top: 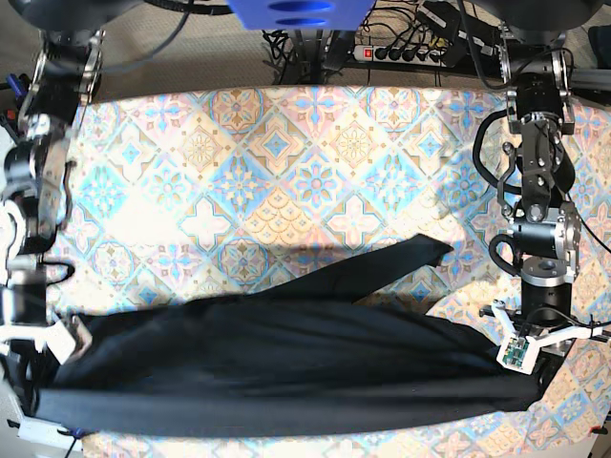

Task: Layout the t-shirt on the table in an organized manner, then fold the t-shirt properly
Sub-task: 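Lift the shirt with both grippers and pull it toward the robot, then release the shirt with the left gripper and swing it over the shirt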

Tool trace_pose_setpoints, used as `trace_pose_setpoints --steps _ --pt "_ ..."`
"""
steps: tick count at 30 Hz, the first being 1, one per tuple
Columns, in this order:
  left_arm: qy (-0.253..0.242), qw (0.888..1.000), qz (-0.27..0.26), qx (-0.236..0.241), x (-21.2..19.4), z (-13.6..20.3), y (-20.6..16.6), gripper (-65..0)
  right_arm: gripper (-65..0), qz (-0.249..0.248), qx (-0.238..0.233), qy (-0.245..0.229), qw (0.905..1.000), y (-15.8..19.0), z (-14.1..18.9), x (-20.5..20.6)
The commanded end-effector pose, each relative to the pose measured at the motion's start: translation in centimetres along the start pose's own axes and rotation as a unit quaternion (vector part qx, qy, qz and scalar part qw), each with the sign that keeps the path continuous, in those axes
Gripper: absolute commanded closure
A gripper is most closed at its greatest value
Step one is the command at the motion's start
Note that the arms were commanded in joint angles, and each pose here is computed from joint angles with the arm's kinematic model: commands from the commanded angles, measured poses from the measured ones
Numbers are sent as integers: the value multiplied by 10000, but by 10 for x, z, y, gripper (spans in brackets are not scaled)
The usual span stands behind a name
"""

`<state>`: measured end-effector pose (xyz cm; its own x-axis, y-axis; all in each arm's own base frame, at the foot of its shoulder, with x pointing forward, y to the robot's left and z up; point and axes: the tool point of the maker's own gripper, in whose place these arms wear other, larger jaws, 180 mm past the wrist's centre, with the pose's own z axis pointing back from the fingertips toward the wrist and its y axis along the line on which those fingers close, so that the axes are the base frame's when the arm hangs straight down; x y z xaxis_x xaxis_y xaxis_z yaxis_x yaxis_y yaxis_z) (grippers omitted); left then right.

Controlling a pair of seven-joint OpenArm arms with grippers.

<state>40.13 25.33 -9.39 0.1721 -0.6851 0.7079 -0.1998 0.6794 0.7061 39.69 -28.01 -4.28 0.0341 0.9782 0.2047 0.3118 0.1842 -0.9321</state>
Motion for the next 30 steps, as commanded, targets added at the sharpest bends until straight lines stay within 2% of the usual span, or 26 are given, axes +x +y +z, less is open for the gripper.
trace_pose_setpoints --steps 1,5,8,11,16,23,26,30 --pt "21 9996 40 276 -2 2 18 0 0 142 -269 198 9993 -19 5 -13" --pt "186 9986 459 -173 -21 8 2 0 0 221 78 571 9981 2 33 -46" --pt "322 9962 550 -593 -35 16 -20 0 0 -13 213 655 9976 6 52 -64" --pt "499 9938 732 -673 -51 22 -21 0 0 -254 266 763 9964 4 71 -81" --pt "32 9847 1457 -959 -47 31 -22 0 0 -496 288 752 9955 -4 95 -97" --pt "-473 9768 1885 -905 -44 42 -9 0 0 -227 335 818 9958 -15 120 -113" --pt "-461 9753 1923 -979 -48 46 -14 0 0 -175 448 889 9949 -12 126 -118" --pt "-161 9741 1887 -1236 -67 58 -35 0 0 -166 633 946 9934 -2 134 -120"
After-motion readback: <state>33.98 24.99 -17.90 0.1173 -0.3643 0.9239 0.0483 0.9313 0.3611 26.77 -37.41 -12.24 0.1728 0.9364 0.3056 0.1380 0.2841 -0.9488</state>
